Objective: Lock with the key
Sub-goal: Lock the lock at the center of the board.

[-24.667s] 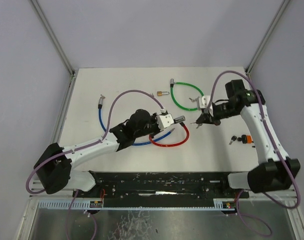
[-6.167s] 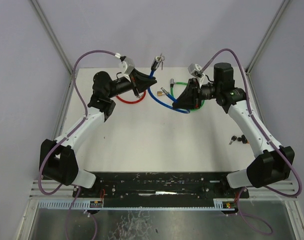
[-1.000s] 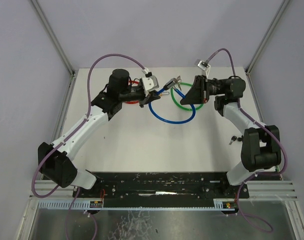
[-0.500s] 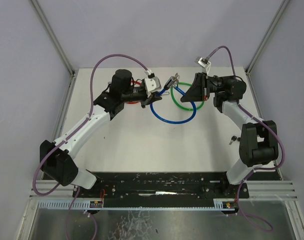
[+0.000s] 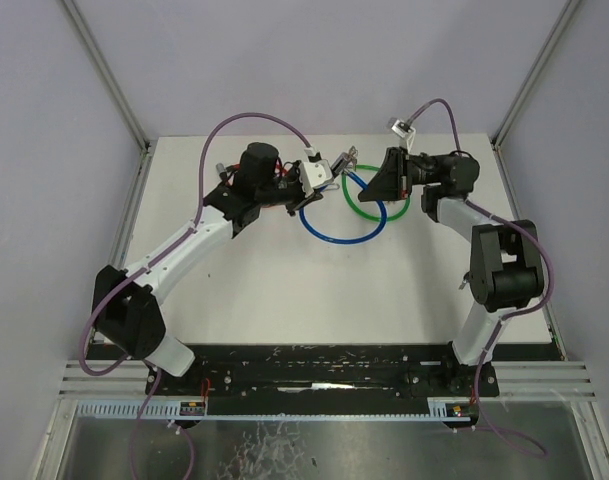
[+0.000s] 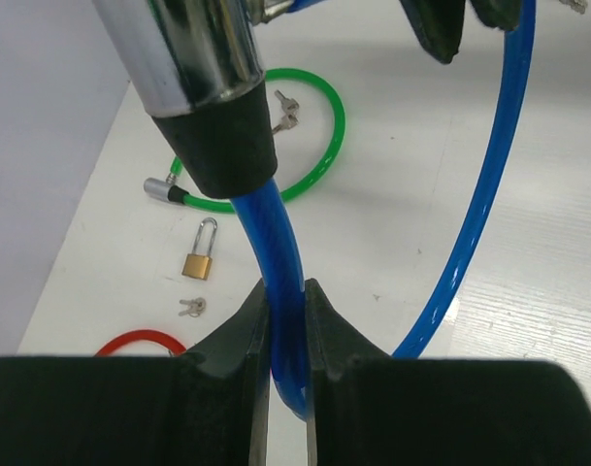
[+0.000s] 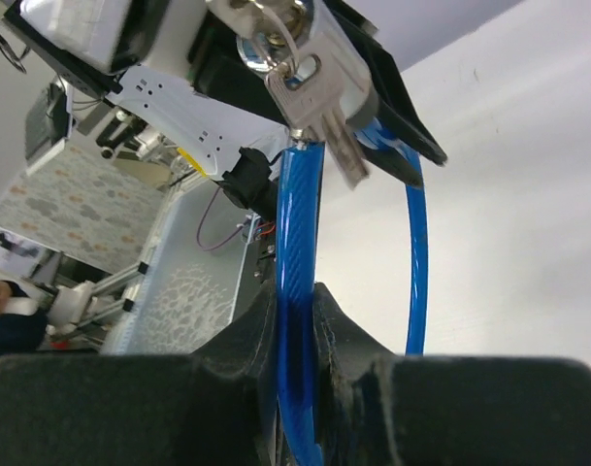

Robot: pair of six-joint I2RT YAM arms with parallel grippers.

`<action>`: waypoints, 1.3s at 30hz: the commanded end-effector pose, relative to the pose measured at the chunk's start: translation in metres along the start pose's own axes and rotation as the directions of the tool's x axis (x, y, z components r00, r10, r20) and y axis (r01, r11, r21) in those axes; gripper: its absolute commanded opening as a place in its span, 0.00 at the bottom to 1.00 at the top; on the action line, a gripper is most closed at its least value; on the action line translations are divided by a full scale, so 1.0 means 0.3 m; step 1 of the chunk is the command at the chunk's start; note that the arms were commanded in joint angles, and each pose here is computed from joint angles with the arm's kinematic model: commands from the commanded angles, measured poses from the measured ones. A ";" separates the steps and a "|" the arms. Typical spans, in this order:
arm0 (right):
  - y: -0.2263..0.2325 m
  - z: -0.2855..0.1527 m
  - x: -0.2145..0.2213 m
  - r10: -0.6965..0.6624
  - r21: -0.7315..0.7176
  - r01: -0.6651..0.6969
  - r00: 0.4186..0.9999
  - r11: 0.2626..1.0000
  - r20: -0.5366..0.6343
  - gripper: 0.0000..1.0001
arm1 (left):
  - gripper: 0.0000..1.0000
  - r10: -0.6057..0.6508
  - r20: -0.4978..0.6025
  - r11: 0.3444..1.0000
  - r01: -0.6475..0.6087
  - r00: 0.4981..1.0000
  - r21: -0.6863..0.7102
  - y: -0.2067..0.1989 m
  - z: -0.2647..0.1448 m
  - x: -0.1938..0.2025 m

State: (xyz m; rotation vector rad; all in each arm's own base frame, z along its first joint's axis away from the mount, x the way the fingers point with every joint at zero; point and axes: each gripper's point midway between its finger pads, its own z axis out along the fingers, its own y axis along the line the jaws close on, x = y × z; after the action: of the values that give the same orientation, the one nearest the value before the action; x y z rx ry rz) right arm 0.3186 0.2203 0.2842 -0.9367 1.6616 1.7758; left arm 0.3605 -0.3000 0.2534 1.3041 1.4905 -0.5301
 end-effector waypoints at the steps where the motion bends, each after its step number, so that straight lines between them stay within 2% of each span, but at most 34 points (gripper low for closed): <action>1: 0.182 0.030 -0.123 -0.388 -0.008 0.389 0.920 0.921 0.056 0.06 | 0.00 0.125 0.160 0.989 -0.136 0.979 0.060 -0.072 -0.017 -0.171; 7: 0.229 0.040 -0.275 -0.525 0.006 0.528 0.843 0.849 0.119 0.04 | 0.00 0.204 0.195 0.979 -0.197 0.960 -0.051 -0.006 -0.075 -0.270; 11: 0.231 0.057 -0.361 -0.550 0.028 0.552 0.823 0.834 0.141 0.03 | 0.00 0.240 0.216 0.969 -0.222 0.946 -0.104 0.016 -0.120 -0.320; 15: 0.177 0.080 -0.406 -0.591 0.163 0.572 0.799 0.804 0.112 0.02 | 0.00 0.247 0.226 0.967 -0.223 0.942 -0.126 0.030 -0.142 -0.338; 17: 0.108 0.107 -0.375 -0.642 0.283 0.625 0.766 0.728 -0.041 0.03 | 0.00 0.241 0.237 0.968 -0.215 0.941 -0.132 0.033 -0.148 -0.342; 18: 0.089 0.120 -0.347 -0.656 0.310 0.662 0.742 0.683 -0.137 0.03 | 0.00 0.239 0.241 0.968 -0.212 0.941 -0.133 0.036 -0.150 -0.339; 19: 0.073 0.128 -0.322 -0.656 0.323 0.675 0.732 0.664 -0.181 0.03 | 0.00 0.234 0.243 0.969 -0.207 0.941 -0.132 0.037 -0.150 -0.336; 25: -0.022 0.070 -0.203 -0.653 0.430 0.693 0.709 0.579 -0.266 0.02 | 0.00 0.161 0.150 0.986 -0.153 0.975 -0.063 0.020 -0.070 -0.195; 32: -0.152 0.041 0.001 -0.675 0.422 0.739 0.664 0.526 -0.321 0.02 | 0.00 0.126 0.066 0.992 -0.126 0.990 0.003 -0.067 0.059 -0.044; 39: -0.274 -0.002 0.122 -0.679 0.492 0.696 0.689 0.524 -0.252 0.03 | 0.00 0.134 -0.060 0.991 -0.133 0.989 0.031 -0.120 0.155 0.111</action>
State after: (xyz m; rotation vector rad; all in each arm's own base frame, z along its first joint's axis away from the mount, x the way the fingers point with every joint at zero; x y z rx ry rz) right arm 0.3219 0.2253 0.1756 -1.1621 1.6192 0.8432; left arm 0.3715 -0.3046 0.2017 1.3484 1.5276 -0.3796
